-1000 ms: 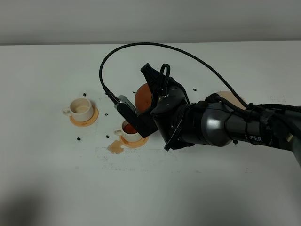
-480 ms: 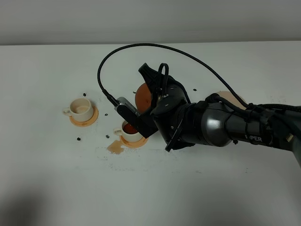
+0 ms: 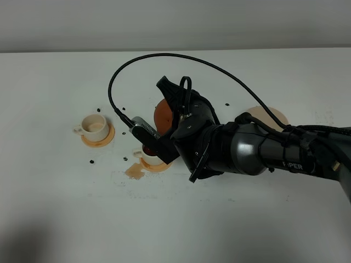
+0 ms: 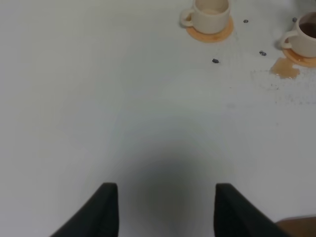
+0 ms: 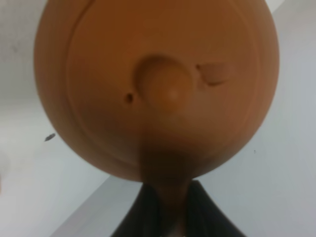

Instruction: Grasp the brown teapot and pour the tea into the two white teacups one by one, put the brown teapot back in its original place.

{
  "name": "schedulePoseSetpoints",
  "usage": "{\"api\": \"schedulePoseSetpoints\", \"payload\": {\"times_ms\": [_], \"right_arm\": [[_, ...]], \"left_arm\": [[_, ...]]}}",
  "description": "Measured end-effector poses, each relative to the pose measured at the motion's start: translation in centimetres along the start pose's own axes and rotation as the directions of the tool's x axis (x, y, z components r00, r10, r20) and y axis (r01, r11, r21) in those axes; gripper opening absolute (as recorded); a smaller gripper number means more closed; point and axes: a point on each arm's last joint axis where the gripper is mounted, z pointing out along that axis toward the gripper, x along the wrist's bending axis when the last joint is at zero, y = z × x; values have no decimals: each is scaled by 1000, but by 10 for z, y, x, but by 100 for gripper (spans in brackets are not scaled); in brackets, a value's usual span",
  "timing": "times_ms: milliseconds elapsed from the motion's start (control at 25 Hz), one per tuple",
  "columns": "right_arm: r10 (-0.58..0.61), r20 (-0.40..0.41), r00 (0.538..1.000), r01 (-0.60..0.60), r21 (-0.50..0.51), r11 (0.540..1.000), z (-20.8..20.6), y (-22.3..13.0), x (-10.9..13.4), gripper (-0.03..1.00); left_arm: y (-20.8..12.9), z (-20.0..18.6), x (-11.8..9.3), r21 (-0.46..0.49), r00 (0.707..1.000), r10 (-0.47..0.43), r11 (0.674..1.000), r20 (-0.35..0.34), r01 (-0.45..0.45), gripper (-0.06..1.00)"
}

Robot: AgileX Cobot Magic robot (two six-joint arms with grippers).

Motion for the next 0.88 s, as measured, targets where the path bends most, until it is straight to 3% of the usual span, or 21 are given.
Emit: {"api": "schedulePoseSetpoints", "payload": {"times_ms": [880], "right_arm": [[-70, 15, 997, 69, 23, 997, -2, 1, -2, 12]], "left_arm": [[0, 0, 0, 0, 1000, 0, 1000, 0, 0, 46]]}}
